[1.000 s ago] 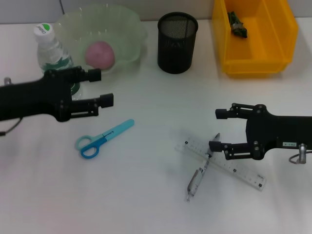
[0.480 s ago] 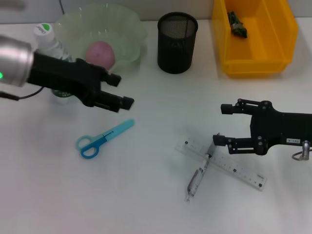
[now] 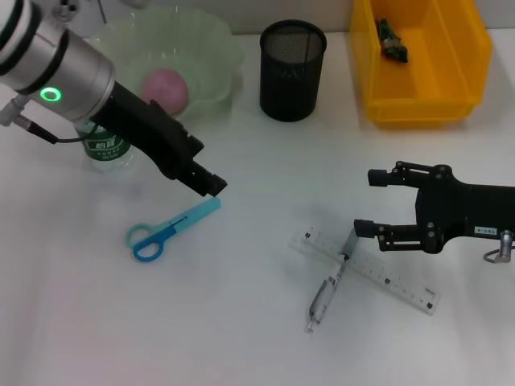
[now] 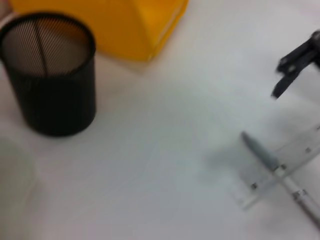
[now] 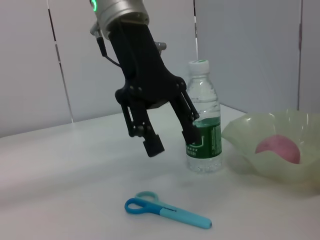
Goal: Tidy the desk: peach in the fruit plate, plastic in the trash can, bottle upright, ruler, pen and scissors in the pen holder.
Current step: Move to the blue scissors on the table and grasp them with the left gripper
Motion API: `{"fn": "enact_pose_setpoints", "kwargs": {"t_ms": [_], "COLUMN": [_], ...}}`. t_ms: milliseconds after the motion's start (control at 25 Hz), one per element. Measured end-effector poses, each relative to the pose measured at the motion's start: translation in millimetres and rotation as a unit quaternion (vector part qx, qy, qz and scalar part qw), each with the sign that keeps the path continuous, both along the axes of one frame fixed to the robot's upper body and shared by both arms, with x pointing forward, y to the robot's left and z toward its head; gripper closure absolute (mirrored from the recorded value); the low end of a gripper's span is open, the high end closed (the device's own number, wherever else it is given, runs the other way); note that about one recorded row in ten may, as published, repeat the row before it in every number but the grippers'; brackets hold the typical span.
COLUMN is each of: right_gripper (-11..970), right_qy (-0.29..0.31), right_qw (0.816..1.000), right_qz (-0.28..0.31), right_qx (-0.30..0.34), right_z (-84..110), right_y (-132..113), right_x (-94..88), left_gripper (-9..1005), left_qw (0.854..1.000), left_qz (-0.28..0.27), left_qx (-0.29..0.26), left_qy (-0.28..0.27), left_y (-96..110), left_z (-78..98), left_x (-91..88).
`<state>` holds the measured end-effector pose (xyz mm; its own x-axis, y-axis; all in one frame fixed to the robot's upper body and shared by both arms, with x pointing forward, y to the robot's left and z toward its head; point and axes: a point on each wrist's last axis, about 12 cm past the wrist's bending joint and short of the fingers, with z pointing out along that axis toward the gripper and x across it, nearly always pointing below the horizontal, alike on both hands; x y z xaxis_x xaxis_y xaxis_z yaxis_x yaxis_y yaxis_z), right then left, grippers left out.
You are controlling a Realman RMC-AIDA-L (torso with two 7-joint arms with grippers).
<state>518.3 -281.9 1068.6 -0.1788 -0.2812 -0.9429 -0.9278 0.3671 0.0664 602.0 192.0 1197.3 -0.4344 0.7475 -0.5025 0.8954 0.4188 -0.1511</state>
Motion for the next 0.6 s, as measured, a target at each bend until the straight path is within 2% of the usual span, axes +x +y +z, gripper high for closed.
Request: {"fn": "enact_pose_setpoints", "kwargs": {"t_ms": [600], "right_gripper": [138], "right_qy": [0.001], "right_qw": [1.000], "right_qz": [-0.005], "right_qx": [-0.002], "right_z": [-1.1], "right_y": [1], "right_x": [0.8], "left_gripper": [224], "left_qw": [0.990], "left_qz": [0.025], "left_qx": [0.133], "left_qy": [0.023], "left_y": [-31], "left_z": [-30.9], "left_x": [-3.7]}}
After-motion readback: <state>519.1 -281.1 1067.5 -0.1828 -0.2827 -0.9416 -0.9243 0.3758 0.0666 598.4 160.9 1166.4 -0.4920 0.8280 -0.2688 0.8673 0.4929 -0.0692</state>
